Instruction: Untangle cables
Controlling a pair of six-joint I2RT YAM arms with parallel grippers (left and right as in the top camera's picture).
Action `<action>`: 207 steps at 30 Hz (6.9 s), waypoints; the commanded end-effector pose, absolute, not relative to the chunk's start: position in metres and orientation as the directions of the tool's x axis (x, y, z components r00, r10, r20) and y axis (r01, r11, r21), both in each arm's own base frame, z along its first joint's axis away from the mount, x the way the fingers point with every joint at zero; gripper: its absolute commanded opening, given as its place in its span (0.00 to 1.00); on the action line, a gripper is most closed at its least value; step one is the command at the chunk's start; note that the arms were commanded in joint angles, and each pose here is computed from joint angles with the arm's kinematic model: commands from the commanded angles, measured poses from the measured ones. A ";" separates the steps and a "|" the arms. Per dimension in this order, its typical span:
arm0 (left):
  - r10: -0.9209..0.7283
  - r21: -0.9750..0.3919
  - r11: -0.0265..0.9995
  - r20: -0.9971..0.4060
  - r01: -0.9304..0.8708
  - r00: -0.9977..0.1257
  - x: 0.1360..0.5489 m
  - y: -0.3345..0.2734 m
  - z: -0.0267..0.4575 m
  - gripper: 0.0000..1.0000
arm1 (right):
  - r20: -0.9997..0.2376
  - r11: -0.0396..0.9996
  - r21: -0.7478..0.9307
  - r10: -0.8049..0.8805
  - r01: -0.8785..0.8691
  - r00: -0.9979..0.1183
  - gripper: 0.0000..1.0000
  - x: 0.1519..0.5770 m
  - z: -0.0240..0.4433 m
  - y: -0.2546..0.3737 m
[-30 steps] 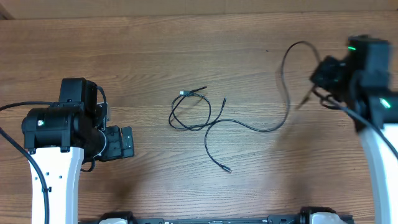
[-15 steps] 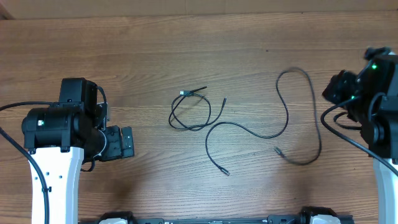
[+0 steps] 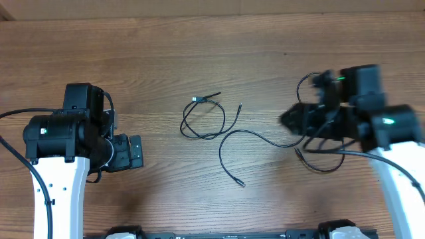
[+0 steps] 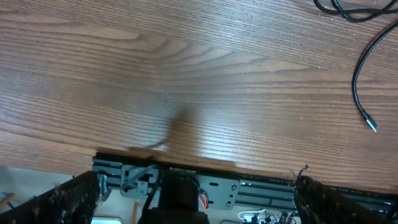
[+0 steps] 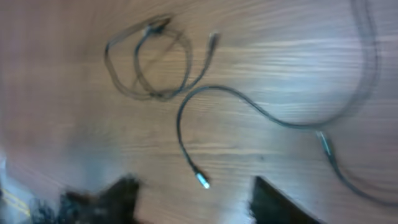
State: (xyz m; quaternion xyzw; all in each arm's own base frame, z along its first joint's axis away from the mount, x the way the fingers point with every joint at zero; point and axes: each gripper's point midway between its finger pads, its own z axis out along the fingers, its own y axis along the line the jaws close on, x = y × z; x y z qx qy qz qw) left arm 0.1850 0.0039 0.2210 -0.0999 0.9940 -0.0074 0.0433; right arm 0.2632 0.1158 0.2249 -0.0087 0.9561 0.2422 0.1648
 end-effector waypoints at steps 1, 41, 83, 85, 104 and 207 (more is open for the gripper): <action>-0.184 -0.033 0.983 -0.093 -0.182 -0.978 0.187 0.003 0.224 1.00 | -0.294 0.865 0.463 -0.057 -0.195 -0.954 0.67 0.257 0.196 0.143; -0.184 -0.033 0.983 -0.093 -0.182 -0.978 0.187 0.003 0.224 1.00 | -0.221 0.760 -0.051 -0.642 -0.648 -0.735 0.45 0.187 0.016 0.234; -0.184 -0.033 0.983 -0.093 -0.182 -0.978 0.187 0.003 0.224 1.00 | -0.584 0.992 0.078 0.129 0.102 -0.802 0.04 0.304 0.219 0.066; -0.184 -0.033 0.983 -0.093 -0.182 -0.978 0.187 0.003 0.224 1.00 | -0.525 0.987 0.148 0.125 0.054 -0.842 0.09 0.298 0.211 0.073; -0.184 -0.033 0.983 -0.093 -0.182 -0.978 0.187 0.003 0.224 0.99 | -0.189 0.822 0.274 -0.463 -0.499 -0.866 0.48 0.186 0.058 0.233; -0.184 -0.033 0.983 -0.092 -0.182 -0.979 0.187 0.003 0.223 1.00 | 0.066 0.872 0.200 0.442 0.446 -0.895 0.12 0.225 0.007 0.028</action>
